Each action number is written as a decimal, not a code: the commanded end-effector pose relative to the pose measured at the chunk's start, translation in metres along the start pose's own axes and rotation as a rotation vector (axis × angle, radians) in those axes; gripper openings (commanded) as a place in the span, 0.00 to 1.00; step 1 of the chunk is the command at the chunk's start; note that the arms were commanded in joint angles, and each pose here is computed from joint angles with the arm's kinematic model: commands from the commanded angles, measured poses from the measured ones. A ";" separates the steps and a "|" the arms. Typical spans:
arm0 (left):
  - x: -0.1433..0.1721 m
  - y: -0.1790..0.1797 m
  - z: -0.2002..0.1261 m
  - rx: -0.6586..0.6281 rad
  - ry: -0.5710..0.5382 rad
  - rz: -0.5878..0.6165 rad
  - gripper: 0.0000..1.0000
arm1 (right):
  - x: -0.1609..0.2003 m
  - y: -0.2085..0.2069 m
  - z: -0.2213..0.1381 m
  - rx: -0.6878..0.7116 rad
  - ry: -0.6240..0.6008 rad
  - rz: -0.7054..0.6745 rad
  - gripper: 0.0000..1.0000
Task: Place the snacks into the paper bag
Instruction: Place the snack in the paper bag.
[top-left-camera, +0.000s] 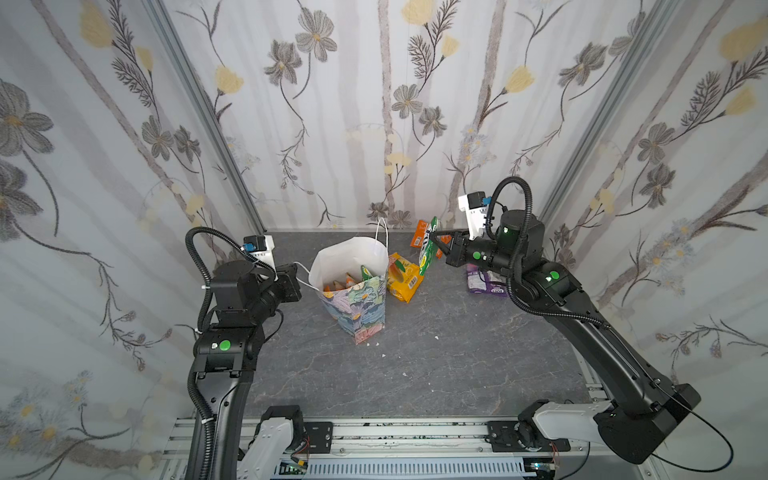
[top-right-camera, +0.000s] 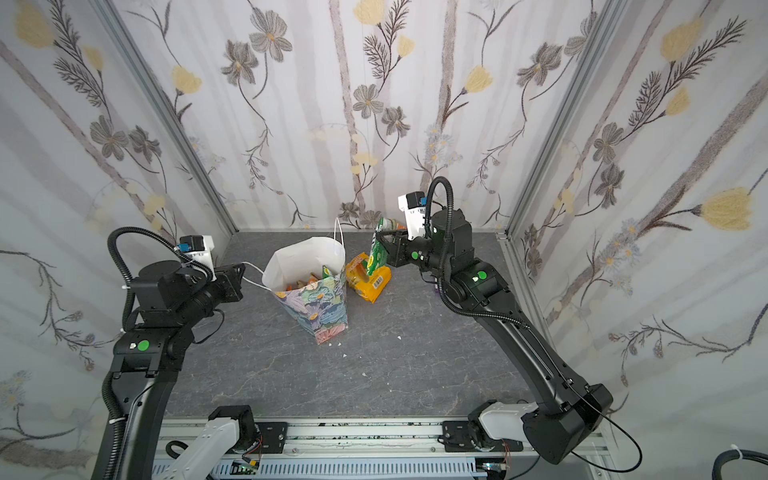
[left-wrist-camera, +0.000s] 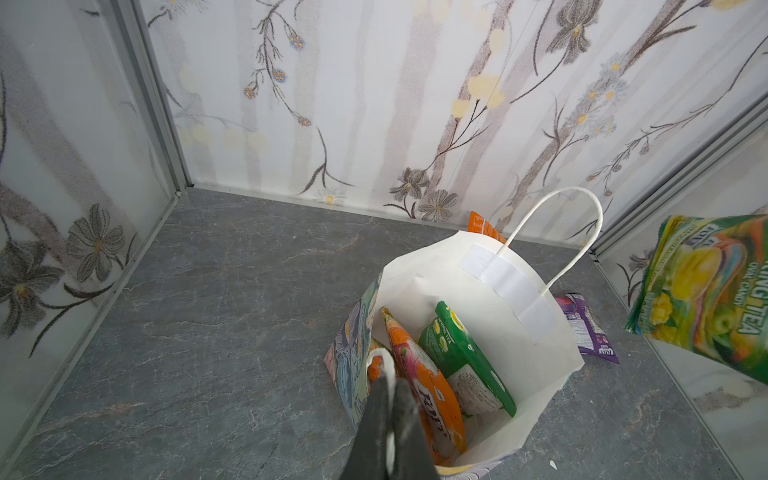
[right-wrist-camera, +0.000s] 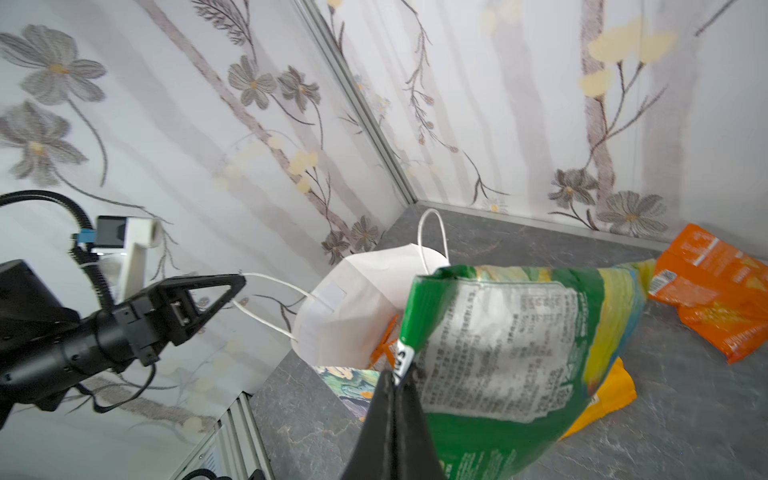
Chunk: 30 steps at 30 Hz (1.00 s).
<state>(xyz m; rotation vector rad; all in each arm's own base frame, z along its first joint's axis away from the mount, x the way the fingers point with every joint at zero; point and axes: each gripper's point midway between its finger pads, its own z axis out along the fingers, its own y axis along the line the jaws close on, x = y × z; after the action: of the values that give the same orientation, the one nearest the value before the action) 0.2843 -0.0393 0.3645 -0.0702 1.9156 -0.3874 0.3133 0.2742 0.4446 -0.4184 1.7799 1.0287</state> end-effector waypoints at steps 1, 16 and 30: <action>-0.019 -0.006 -0.004 0.021 -0.070 0.012 0.00 | -0.031 0.025 -0.003 -0.049 -0.077 -0.071 0.00; -0.014 -0.006 0.000 0.030 -0.061 -0.001 0.00 | -0.047 0.097 0.032 -0.212 -0.064 -0.137 0.00; -0.010 -0.001 0.000 0.002 -0.050 0.009 0.00 | -0.009 0.116 0.100 -0.316 0.089 -0.111 0.00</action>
<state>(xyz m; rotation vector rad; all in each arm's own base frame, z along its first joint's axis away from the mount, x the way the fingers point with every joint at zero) 0.2855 -0.0396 0.3654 -0.0717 1.9023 -0.3933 0.3056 0.4113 0.4816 -0.7068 1.6980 1.1860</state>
